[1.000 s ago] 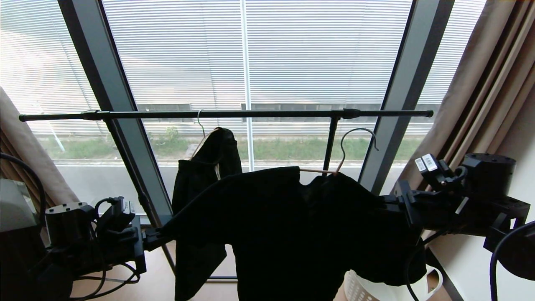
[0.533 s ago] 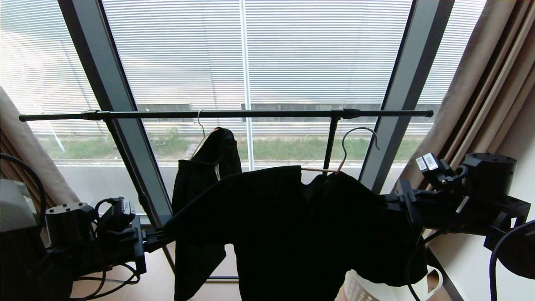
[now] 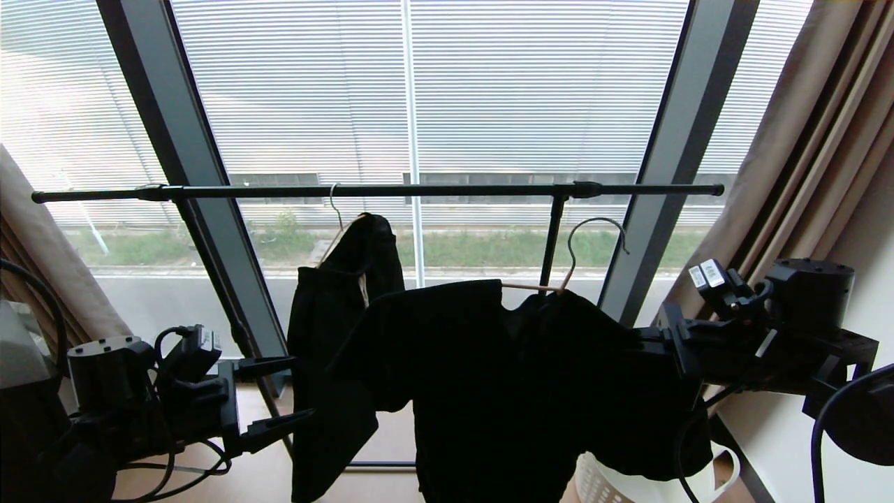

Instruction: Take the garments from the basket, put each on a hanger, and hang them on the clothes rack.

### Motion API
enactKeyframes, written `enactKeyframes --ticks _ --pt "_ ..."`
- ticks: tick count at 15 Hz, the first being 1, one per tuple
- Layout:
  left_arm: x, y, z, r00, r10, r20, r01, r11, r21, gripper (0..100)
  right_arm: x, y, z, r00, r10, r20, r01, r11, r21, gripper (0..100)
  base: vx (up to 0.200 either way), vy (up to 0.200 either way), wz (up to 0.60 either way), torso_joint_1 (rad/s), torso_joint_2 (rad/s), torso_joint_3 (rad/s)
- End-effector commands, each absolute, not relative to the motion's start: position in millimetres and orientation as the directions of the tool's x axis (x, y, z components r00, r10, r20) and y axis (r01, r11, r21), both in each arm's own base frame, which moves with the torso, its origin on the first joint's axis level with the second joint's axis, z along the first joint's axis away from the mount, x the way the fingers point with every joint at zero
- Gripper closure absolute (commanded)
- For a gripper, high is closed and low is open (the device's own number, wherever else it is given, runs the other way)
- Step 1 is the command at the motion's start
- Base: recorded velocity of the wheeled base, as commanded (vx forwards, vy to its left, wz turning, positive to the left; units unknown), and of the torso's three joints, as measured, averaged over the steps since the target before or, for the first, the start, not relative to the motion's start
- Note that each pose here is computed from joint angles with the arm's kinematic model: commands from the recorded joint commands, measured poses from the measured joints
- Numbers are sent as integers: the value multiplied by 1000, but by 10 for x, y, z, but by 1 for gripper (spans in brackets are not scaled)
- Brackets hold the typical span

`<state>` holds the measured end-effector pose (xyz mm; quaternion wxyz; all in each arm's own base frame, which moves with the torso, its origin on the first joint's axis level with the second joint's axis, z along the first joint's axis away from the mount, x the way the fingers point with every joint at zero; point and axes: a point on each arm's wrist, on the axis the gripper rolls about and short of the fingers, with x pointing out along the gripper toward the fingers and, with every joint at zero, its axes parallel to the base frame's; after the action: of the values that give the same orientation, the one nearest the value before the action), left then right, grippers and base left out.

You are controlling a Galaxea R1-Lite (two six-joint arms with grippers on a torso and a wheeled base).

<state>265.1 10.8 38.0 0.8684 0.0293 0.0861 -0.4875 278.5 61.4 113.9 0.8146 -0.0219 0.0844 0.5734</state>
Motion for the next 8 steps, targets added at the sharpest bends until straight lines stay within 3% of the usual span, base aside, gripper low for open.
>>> enactKeyframes --ticks 1,8 --pt "2570 51 625 508 -850 -143 856 516 -27 0 2792 675 1069 304 937 -174 -943 321 81 100 0 0 0 0 0 0" --pt "2315 -184 1008 437 -891 -121 891 447 -79 0 2752 836 920 245 948 -204 -958 269 99 100 0 0 0 0 0 0"
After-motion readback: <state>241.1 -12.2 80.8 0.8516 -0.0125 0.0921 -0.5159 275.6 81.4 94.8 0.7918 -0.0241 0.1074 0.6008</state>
